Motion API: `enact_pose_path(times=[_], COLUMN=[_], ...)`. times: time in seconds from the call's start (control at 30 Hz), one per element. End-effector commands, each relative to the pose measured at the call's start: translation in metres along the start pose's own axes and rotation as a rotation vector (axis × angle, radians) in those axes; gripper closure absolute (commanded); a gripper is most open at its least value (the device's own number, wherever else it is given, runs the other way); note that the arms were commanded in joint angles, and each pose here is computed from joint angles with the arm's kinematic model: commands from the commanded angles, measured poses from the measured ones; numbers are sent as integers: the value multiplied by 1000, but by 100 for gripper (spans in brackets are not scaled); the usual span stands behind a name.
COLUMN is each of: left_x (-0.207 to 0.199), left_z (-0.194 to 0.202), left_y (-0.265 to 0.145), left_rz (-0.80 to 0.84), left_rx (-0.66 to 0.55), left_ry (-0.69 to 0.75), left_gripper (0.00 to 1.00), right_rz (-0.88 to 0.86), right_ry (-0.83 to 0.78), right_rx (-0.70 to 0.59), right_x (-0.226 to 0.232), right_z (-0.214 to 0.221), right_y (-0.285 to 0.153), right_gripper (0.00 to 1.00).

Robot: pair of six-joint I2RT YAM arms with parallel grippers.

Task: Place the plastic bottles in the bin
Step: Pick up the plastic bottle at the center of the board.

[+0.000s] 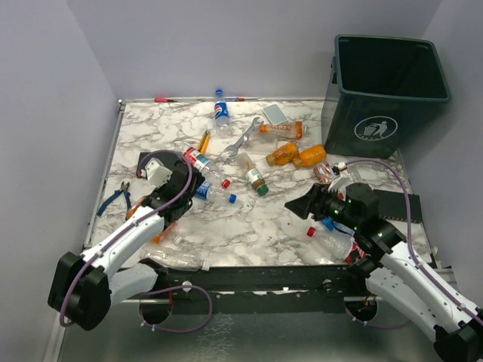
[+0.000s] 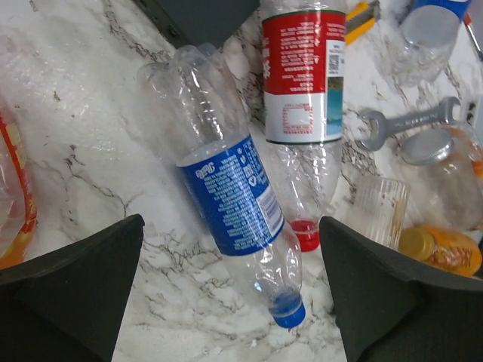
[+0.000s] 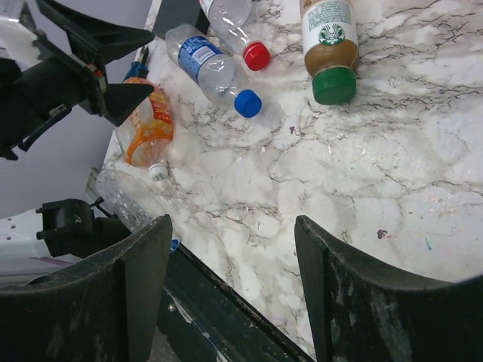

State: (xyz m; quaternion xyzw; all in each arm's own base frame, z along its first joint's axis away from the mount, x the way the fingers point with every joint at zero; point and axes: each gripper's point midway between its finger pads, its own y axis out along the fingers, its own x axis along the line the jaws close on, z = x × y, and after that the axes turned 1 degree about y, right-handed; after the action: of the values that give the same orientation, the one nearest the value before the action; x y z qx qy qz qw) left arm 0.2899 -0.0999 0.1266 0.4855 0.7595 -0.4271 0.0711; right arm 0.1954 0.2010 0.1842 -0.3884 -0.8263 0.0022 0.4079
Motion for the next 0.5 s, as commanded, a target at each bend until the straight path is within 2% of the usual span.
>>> enact_pose_path(times=[0.0,0.23,0.47], left_x=[-5,15,32], left_z=[13,17,24], left_y=[24,54,73], left_rz=[-20,-132,-190], left_rx=[98,111,123], left_ry=[-156,-183,-189], left_gripper=[1,2,13], right_rz=[24,20,11], right_ry=[25,26,24], right_rx=[12,3,0], right_x=[-5,-1,4], right_z=[7,3,-1], right_y=[-3,-5,-8], right_gripper=[31,31,31])
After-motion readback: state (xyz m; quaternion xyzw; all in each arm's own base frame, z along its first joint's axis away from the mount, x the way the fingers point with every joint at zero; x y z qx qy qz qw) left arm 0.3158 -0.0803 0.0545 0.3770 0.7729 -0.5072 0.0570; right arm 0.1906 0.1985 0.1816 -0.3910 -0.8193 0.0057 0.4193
